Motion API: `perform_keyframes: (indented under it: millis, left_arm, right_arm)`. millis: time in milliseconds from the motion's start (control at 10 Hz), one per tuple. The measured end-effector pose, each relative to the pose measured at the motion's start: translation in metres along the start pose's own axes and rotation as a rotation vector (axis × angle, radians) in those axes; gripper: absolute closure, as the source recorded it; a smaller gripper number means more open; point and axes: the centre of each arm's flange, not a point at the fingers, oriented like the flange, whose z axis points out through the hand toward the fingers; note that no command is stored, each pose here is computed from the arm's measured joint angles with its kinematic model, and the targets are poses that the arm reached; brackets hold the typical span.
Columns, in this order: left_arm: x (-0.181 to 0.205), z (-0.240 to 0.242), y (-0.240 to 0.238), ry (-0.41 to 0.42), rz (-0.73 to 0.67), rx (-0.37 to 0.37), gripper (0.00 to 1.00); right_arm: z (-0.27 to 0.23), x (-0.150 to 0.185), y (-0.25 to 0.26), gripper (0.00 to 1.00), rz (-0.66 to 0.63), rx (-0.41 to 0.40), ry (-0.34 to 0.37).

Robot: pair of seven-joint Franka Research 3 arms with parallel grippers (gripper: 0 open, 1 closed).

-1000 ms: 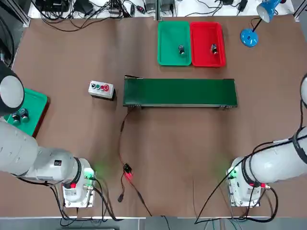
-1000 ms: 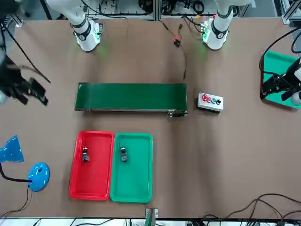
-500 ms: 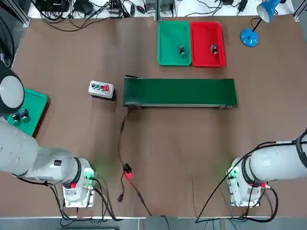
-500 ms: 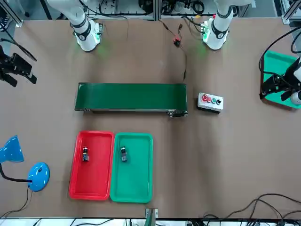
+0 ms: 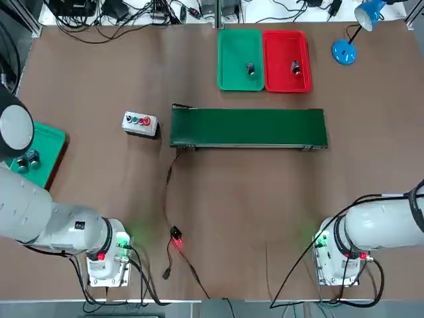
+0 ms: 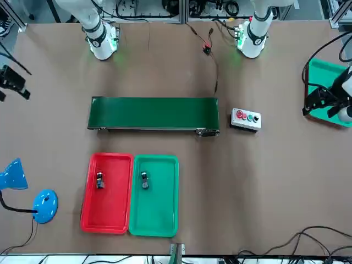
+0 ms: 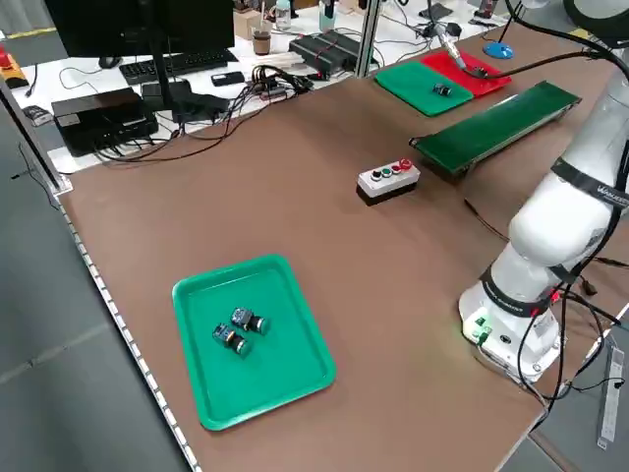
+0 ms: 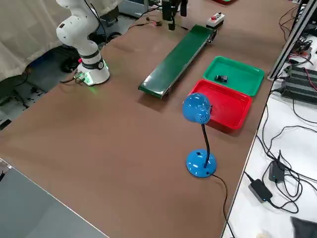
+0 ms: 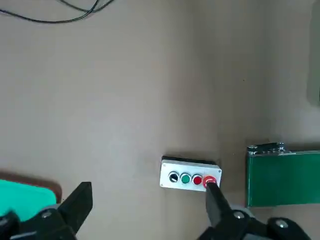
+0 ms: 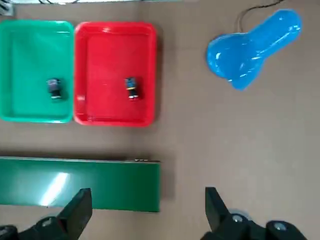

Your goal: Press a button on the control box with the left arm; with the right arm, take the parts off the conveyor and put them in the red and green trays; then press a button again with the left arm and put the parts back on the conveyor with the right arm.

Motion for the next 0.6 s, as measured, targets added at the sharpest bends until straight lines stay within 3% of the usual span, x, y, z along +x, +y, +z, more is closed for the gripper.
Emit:
perform_keyframes:
  millis: [600]
  left_arm:
    - [-0.006, -0.011, 0.007, 0.004, 0.03, -0.002, 0.01]
  right_arm:
    - [-0.009, -0.008, -0.002, 0.0, -0.006, -0.01, -0.009]
